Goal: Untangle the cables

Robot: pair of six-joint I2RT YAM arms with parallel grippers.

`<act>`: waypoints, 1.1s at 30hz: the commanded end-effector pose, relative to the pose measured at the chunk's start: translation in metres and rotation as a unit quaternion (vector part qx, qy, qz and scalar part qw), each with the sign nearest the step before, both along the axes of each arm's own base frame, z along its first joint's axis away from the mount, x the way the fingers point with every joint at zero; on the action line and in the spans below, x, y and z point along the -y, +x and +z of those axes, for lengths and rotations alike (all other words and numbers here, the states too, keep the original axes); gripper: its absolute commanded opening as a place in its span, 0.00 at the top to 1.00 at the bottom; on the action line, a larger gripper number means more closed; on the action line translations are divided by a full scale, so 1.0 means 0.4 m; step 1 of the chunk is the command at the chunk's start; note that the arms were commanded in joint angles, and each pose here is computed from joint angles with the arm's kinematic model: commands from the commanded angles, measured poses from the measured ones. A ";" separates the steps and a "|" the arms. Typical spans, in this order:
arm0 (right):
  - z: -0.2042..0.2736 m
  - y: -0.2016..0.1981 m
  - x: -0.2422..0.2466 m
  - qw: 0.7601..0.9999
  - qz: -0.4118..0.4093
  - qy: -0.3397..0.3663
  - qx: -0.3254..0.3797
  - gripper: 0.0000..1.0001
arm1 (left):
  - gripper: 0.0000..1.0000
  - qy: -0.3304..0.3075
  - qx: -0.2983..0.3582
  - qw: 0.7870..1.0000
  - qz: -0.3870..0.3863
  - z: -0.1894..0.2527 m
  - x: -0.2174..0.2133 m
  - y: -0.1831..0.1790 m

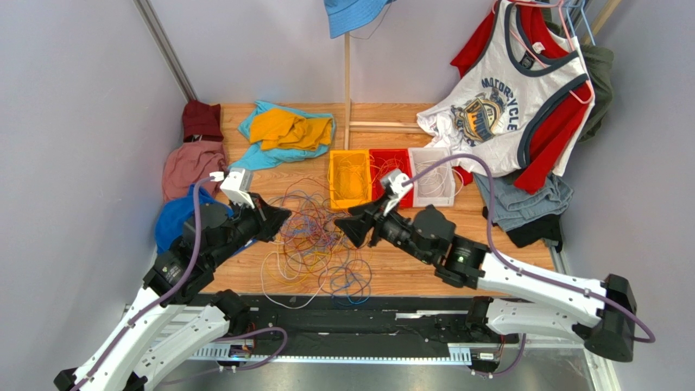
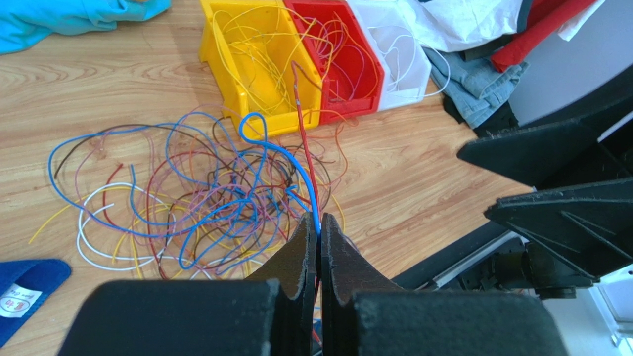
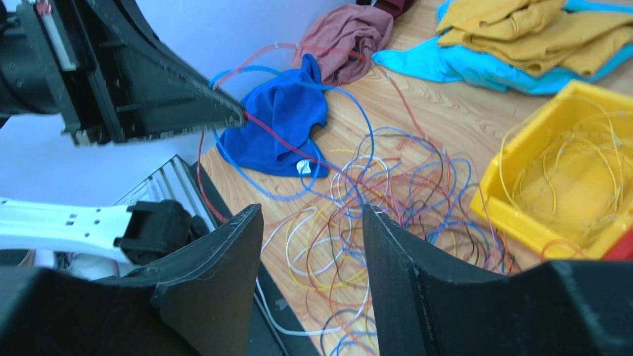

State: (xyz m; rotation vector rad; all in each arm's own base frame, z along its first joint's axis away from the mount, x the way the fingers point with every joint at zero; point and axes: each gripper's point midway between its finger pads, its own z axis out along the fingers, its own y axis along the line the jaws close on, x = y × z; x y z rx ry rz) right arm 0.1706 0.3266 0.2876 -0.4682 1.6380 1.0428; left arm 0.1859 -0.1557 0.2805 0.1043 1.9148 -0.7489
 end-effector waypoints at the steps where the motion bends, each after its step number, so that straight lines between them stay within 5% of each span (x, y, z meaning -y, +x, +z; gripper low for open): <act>1: 0.091 0.038 -0.052 0.998 -0.004 0.014 0.054 0.43 | 1.00 -0.001 0.012 1.000 -0.015 0.004 0.004 -0.009; 18: -0.003 -0.101 -0.134 0.990 0.135 0.018 0.024 0.46 | 1.00 0.005 0.020 1.000 0.007 0.036 0.004 0.027; 26: -0.148 -0.072 -0.094 0.979 0.025 -0.143 0.142 0.48 | 1.00 -0.003 0.033 0.999 0.010 0.085 0.009 0.039; 33: -0.169 0.001 -0.085 0.961 -0.092 -0.129 0.226 0.47 | 1.00 -0.026 0.021 0.999 -0.011 0.123 0.040 0.034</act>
